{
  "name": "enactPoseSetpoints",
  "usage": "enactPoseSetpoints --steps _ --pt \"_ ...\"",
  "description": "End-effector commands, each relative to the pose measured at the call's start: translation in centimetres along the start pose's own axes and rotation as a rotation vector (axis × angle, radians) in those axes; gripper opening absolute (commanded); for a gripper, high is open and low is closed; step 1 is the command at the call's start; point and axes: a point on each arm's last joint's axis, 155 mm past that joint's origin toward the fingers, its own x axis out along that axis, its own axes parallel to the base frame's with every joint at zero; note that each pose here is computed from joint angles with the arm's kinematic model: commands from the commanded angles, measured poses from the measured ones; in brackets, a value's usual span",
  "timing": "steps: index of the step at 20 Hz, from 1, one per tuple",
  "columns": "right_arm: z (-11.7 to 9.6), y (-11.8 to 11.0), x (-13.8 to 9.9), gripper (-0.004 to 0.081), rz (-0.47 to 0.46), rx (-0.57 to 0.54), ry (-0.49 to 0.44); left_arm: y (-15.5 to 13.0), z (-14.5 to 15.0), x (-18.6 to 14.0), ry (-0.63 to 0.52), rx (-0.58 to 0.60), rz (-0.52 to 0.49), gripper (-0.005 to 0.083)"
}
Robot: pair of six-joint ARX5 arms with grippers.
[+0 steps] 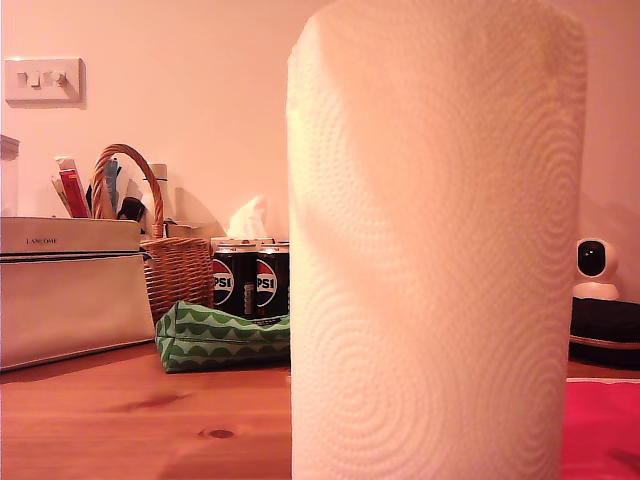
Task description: Insert the paper towel roll into the metallic stand.
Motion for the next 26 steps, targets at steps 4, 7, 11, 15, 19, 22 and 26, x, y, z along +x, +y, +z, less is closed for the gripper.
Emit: enactPoseSetpoints --steps 4,7,11,15,19,22,26 --pt "0.2 0.1 -0.1 -0.0011 0.003 -0.029 0.002 -0.1 -2.5 2.9 0.123 0.01 -0.055 0.0436" --pt "0.2 0.1 -0.1 -0.0011 0.004 -0.029 0.005 0.2 -3.9 4.0 0.187 0.038 -0.069 0.046" --pt "0.2 0.1 -0.1 -0.0011 0.004 -0.029 0.005 0.5 -5.3 4.8 0.243 0.06 -0.057 0.0471" --pt "0.2 0.1 -0.1 -0.0011 0.004 -0.03 0.005 0.5 -6.0 5.7 0.258 0.052 -0.071 0.047" --pt "0.1 0.1 -0.1 -0.0011 0.004 -0.03 0.005 0.8 -6.8 6.5 0.274 0.045 -0.074 0.0464" --pt "0.1 0.1 -0.1 -0.0011 0.004 -0.03 0.005 1.0 -7.0 6.5 0.288 0.047 -0.062 0.0411" --pt "0.2 0.1 -0.1 -0.0011 0.003 -0.03 0.005 0.6 -8.3 6.2 0.345 0.027 -0.073 0.0294"
